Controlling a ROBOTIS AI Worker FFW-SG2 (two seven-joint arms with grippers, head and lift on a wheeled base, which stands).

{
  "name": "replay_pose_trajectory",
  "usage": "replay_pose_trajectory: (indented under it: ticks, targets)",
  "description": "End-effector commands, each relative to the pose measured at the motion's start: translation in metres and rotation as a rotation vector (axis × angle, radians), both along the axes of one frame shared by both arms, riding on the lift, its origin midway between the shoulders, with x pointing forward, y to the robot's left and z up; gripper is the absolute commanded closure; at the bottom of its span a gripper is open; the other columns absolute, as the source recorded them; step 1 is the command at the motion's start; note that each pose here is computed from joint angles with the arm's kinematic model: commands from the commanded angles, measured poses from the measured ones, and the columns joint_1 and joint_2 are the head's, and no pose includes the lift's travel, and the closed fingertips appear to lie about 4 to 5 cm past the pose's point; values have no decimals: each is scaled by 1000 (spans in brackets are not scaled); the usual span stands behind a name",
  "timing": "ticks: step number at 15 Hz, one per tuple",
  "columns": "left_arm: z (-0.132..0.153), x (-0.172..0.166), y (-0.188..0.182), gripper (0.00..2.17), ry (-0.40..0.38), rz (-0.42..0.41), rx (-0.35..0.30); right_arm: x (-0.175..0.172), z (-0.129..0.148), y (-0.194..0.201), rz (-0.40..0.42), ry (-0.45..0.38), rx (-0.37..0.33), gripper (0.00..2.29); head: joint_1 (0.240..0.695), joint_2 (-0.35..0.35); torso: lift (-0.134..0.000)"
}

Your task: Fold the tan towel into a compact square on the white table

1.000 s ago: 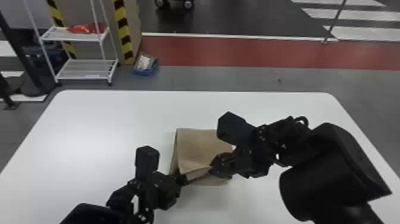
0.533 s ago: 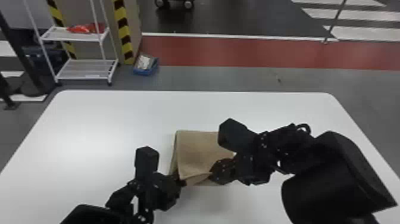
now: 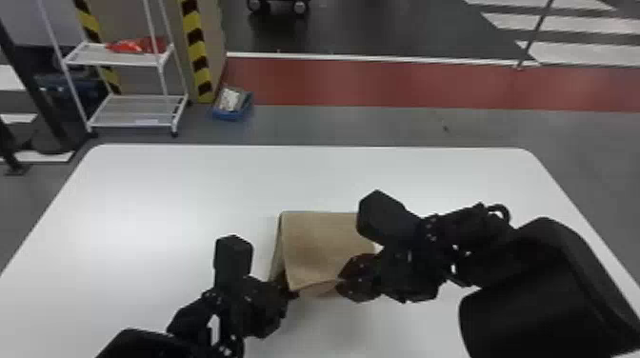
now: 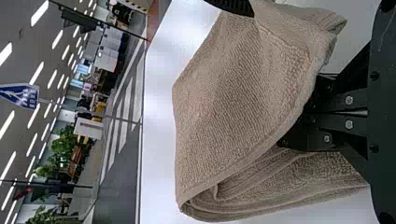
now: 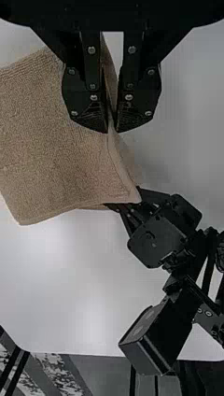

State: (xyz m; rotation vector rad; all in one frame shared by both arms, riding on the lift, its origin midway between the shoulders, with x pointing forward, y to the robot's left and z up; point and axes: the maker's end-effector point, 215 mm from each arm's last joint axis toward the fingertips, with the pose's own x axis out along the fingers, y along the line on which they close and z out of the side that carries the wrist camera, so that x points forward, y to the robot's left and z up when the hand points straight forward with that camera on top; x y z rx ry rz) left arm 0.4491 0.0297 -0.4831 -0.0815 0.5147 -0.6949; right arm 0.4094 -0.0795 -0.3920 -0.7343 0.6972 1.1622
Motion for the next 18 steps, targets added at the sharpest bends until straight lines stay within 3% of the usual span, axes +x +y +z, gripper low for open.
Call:
replay_pose_trajectory:
  ticks: [1, 2, 4, 8, 10, 12, 14, 15, 18]
  targets:
    - [0, 0, 0, 1885, -1, 0, 0, -4, 2, -3, -10, 2, 10, 1004, 695, -65, -123]
    - [0, -1, -1, 1885, 2, -1, 0, -7, 2, -4, -13, 3, 14, 1001, 695, -66, -123]
    - [0, -1, -1, 1885, 2, -3, -1, -13, 2, -9, -34, 12, 17, 664, 695, -70, -123]
    - [0, -2, -3, 1885, 4, -7, -1, -14, 5, -16, -54, 16, 34, 660, 695, -82, -123]
    - [-1, -3, -3, 1885, 5, -7, 0, -11, 14, -16, -91, 38, 100, 660, 695, -91, -123]
    - [-3, -6, -2, 1885, 10, -7, 1, -1, 32, -15, -145, 58, 209, 664, 695, -93, -123]
    - [-1, -10, -3, 1885, 9, -8, -4, 9, 42, -21, -181, 56, 252, 667, 695, -91, -123]
    - [-3, -12, -4, 1885, 12, -11, -5, 14, 44, -23, -192, 52, 255, 718, 695, -93, -123]
    - [-1, -12, -4, 1885, 11, -10, -6, 17, 19, -34, -222, 86, 217, 1214, 695, -100, -123]
